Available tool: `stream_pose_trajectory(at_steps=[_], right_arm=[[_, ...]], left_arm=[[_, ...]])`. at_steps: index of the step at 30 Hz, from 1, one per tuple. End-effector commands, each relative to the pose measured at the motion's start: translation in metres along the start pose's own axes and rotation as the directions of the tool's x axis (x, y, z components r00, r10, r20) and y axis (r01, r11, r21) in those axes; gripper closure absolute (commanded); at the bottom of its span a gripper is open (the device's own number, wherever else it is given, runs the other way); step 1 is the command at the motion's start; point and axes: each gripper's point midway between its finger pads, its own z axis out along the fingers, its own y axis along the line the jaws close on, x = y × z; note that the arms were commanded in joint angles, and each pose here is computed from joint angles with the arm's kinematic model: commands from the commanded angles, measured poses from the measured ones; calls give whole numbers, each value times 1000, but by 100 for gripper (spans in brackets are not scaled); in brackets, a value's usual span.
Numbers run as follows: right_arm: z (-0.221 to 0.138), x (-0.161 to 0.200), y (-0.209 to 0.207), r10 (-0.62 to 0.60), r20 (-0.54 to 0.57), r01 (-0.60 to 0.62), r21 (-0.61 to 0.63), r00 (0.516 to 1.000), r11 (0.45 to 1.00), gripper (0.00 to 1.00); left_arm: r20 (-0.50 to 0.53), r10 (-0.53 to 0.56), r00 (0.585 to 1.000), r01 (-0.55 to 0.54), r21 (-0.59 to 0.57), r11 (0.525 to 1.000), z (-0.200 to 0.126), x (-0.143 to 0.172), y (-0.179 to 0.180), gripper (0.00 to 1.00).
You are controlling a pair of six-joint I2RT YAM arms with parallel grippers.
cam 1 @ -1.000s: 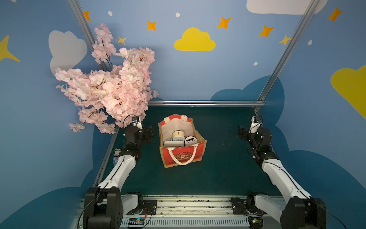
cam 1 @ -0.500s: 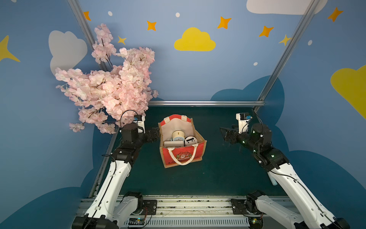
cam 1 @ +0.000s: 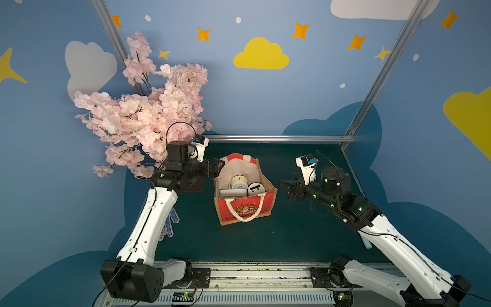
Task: Take the alarm clock out of the canvas bag
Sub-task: Pick up the canvas bag from the center of the board.
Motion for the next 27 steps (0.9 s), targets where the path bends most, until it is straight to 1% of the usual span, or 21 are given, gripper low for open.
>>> stream_pose_trajectory(at_steps=[1, 6, 9, 10, 14, 19, 22, 23, 25, 27], right_arm=[[-1, -3, 4, -25, -4, 25, 13, 1000, 1000, 16], [-1, 3, 0, -32, -23, 33, 38, 999, 999, 16], [-5, 5, -5, -36, -15, 37, 67, 999, 997, 15], [-7, 6, -7, -38, -11, 38, 77, 999, 996, 14], [-12, 10, -11, -39, -6, 39, 95, 999, 995, 13], [-15, 14, -19, -47, -12, 48, 134, 999, 990, 12], [-15, 17, -21, -50, -21, 53, 144, 999, 988, 12], [-14, 17, -22, -51, -26, 54, 146, 998, 988, 12], [-15, 18, -22, -53, -33, 58, 148, 998, 987, 12], [-16, 19, -24, -56, -34, 61, 157, 998, 986, 12]], left_arm=[[-134, 38, 990, -34, 37, 999, 15, 20, -4, 3], [-238, 55, 970, -57, -1, 998, 44, 23, 11, 4], [-272, 68, 960, -93, -80, 992, 57, 23, 29, 4], [-282, 74, 956, -103, -91, 991, 61, 23, 33, 5], [-299, 90, 950, -116, -72, 991, 75, 25, 32, 7], [-352, 129, 927, -151, -34, 988, 93, 35, 22, 14], [-359, 129, 924, -144, -15, 989, 101, 36, 18, 21], [-360, 129, 924, -141, -8, 990, 103, 35, 17, 26], [-363, 126, 923, -135, 1, 991, 106, 35, 16, 37], [-370, 122, 921, -129, 4, 992, 107, 34, 15, 50]])
